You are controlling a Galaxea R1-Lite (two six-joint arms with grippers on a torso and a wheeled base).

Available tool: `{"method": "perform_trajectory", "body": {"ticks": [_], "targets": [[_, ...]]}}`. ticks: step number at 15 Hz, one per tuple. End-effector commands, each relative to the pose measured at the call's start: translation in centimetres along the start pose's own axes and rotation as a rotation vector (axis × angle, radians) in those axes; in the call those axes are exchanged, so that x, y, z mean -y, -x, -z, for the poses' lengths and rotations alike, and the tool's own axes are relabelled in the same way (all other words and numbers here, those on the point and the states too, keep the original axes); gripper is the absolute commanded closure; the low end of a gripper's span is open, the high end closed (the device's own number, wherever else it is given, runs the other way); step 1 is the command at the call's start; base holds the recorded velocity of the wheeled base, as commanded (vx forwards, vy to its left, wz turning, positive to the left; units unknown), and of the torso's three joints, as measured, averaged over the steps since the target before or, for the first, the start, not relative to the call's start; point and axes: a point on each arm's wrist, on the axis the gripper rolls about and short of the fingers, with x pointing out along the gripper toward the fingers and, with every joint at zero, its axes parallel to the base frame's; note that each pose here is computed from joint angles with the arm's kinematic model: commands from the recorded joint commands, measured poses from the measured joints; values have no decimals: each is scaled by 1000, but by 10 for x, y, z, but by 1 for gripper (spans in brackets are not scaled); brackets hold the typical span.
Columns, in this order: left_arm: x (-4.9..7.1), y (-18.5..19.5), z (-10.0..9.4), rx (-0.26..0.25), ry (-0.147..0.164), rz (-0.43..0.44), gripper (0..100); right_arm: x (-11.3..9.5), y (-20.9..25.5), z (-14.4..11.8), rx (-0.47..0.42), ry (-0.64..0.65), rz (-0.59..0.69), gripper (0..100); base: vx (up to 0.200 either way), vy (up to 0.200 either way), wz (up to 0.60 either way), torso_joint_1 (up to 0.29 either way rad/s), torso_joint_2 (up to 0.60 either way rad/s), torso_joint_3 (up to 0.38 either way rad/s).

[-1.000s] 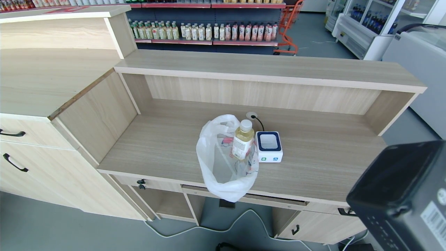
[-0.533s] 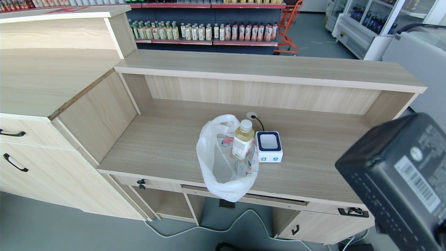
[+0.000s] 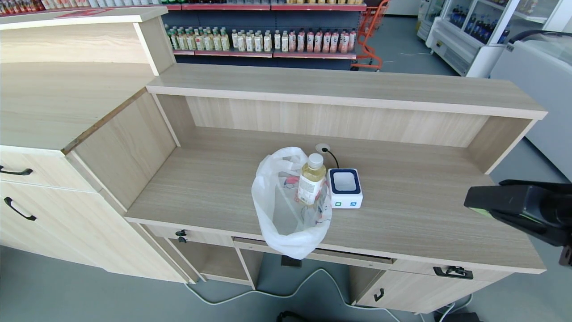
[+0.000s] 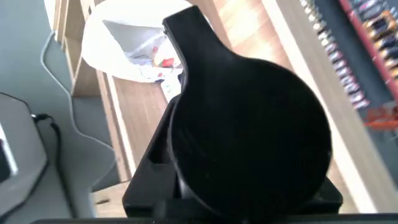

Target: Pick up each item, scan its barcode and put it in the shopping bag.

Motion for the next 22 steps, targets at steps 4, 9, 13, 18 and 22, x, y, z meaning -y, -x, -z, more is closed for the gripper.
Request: {"method": "perform_trajectory", "body": {"ticks": [4, 9, 13, 18, 22], "targets": [[0, 0, 0, -1, 0, 0, 0, 5, 4, 40, -206, -661, 111, 100, 0, 0, 0, 0, 0, 0], [0, 0, 0, -1, 0, 0, 0, 43, -21, 73, -158, -1201, 219, 100, 0, 0, 0, 0, 0, 0], [0, 0, 0, -1, 0, 0, 0, 54, -50, 117, -74, -1310, 251, 100, 0, 0, 0, 0, 0, 0], [0, 0, 0, -1, 0, 0, 0, 61, -94, 156, -49, -1420, 196, 100, 0, 0, 0, 0, 0, 0], [0, 0, 0, -1, 0, 0, 0, 69, -122, 164, -6, -1442, 153, 100, 0, 0, 0, 0, 0, 0]]}}
